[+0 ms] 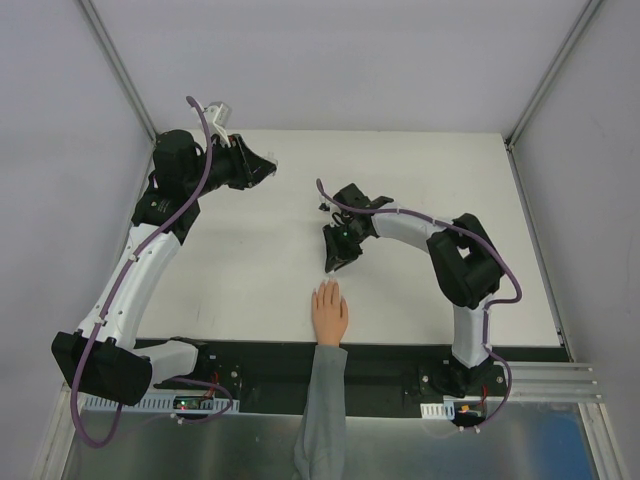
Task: Paint the nails
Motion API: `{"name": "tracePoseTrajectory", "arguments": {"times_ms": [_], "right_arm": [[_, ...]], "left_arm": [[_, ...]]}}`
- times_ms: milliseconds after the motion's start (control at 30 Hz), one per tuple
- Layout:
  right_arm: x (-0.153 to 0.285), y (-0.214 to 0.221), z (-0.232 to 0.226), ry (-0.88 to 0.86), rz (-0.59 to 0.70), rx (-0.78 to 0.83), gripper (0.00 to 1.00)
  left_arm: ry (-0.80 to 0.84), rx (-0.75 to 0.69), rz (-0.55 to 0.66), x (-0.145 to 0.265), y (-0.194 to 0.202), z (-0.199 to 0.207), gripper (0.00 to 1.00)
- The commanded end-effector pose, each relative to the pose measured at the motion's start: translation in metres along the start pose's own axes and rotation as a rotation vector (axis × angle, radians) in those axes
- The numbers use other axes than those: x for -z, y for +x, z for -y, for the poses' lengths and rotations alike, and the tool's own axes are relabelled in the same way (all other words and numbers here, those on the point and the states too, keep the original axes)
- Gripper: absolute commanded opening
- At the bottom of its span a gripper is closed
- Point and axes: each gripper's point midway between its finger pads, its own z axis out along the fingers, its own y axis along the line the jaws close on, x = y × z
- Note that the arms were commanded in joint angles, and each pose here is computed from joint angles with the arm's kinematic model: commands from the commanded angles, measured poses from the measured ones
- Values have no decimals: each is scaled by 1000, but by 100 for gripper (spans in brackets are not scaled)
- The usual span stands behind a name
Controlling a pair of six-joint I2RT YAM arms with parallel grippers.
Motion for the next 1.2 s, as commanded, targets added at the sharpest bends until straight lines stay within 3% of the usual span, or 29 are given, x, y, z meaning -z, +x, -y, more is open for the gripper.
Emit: {"name": "tracePoseTrajectory", "arguments": {"times_ms": [0,800,1167], "right_arm": [[2,-10,-4,-2,17,-4,0],[1,-15,14,49,25,-31,0],[28,-20,2,31,82,-9,0]], "left_arm": [[40,-60,59,9,-22,12,0],[36,-56,62,9,-23,10,0],[34,-55,64,11,-23,11,0]]}}
